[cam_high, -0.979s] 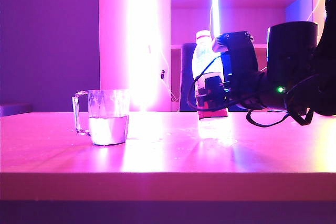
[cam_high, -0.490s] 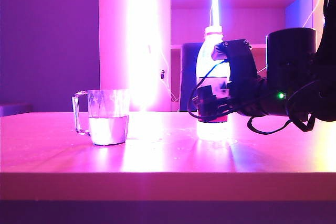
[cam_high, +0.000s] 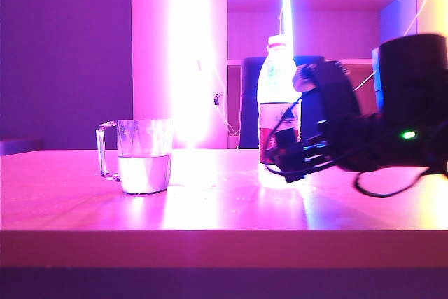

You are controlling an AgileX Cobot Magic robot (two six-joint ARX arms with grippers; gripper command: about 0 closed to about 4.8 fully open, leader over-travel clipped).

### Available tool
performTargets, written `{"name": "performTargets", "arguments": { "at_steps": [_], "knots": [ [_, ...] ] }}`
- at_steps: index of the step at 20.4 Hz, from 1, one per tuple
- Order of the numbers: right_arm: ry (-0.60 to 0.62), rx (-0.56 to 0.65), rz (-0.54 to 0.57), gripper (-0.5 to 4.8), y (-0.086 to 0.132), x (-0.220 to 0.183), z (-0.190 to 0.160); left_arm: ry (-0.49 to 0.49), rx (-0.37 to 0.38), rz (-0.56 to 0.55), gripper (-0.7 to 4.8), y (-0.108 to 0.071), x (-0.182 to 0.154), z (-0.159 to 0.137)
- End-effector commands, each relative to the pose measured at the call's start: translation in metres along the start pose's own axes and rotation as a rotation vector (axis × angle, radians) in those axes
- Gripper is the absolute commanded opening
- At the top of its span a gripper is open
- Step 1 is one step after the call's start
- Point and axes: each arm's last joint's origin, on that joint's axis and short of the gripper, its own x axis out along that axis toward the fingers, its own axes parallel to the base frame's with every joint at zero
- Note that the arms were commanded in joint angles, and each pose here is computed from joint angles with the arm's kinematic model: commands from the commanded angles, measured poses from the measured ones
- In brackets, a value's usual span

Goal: Pick up the mineral water bottle on the table and pour water into the mug until it's half full.

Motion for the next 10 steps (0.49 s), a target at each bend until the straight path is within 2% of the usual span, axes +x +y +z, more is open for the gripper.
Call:
{"name": "performTargets", "arguments": {
  "at_steps": [1, 2, 3, 4, 5, 6, 7, 10],
  "knots": [
    [-0.038, 0.000, -0.012, 4.79, 0.005, -0.030, 0.014, 0.030, 0.000, 0.075, -0.05, 0.003, 0.005, -0.015],
    [-0.057, -0.001, -0.005, 3.68, 0.008, -0.044, 0.021, 0.008, -0.020, 0.075, -0.05, 0.003, 0.007, -0.019],
    [-0.076, -0.001, -0.001, 2.83, 0.009, -0.053, 0.027, -0.008, -0.051, 0.074, -0.05, 0.003, 0.008, -0.020],
    [-0.106, -0.001, -0.003, 1.55, 0.012, -0.067, 0.035, -0.036, -0.099, 0.073, -0.05, 0.004, 0.010, -0.022],
    [-0.133, 0.000, 0.003, 0.84, 0.014, -0.077, 0.041, -0.055, -0.115, 0.071, -0.05, 0.004, 0.011, -0.023],
    [-0.159, 0.003, -0.003, 0.38, 0.015, -0.085, 0.047, -0.069, -0.117, 0.070, -0.05, 0.004, 0.012, -0.025],
    [-0.184, 0.005, 0.004, 0.22, 0.017, -0.092, 0.052, -0.076, -0.117, 0.070, -0.06, 0.004, 0.013, -0.027],
    [-0.311, 0.015, 0.067, 0.16, 0.029, -0.113, 0.074, -0.106, -0.114, 0.067, -0.05, 0.004, 0.016, -0.037]
  ]
}}
